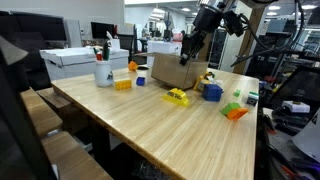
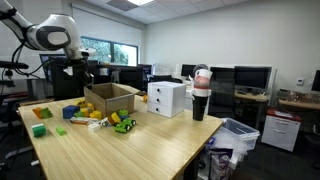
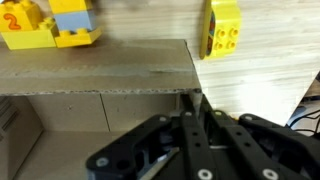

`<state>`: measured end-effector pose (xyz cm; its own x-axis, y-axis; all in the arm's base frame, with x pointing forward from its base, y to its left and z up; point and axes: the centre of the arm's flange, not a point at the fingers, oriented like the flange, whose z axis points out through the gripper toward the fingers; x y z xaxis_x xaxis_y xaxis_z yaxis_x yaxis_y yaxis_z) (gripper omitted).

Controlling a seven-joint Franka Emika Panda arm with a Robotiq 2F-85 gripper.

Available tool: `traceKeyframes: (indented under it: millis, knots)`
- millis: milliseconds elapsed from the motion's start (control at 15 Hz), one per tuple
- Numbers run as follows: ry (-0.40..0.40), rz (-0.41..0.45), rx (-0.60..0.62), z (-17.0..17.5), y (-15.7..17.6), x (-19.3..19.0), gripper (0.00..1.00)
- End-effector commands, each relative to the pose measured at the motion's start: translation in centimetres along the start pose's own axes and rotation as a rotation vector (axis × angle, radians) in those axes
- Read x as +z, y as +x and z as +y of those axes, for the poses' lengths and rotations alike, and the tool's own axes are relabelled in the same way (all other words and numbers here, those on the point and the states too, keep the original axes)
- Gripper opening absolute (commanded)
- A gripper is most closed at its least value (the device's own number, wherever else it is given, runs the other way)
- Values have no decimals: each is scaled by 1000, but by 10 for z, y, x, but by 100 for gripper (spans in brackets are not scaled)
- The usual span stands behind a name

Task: Take everything out of the box

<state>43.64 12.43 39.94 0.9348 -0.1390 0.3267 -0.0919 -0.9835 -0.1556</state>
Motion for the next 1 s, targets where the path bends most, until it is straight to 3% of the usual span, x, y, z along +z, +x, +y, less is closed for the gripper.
traceKeyframes:
  millis: [0,467,933]
  knots:
    - [-63,-27,8,4,-6,-2,4]
    - [-149,-99,-24,2,-12,-2,4]
    - [-209,-108,-37,-1,-11,-5,4]
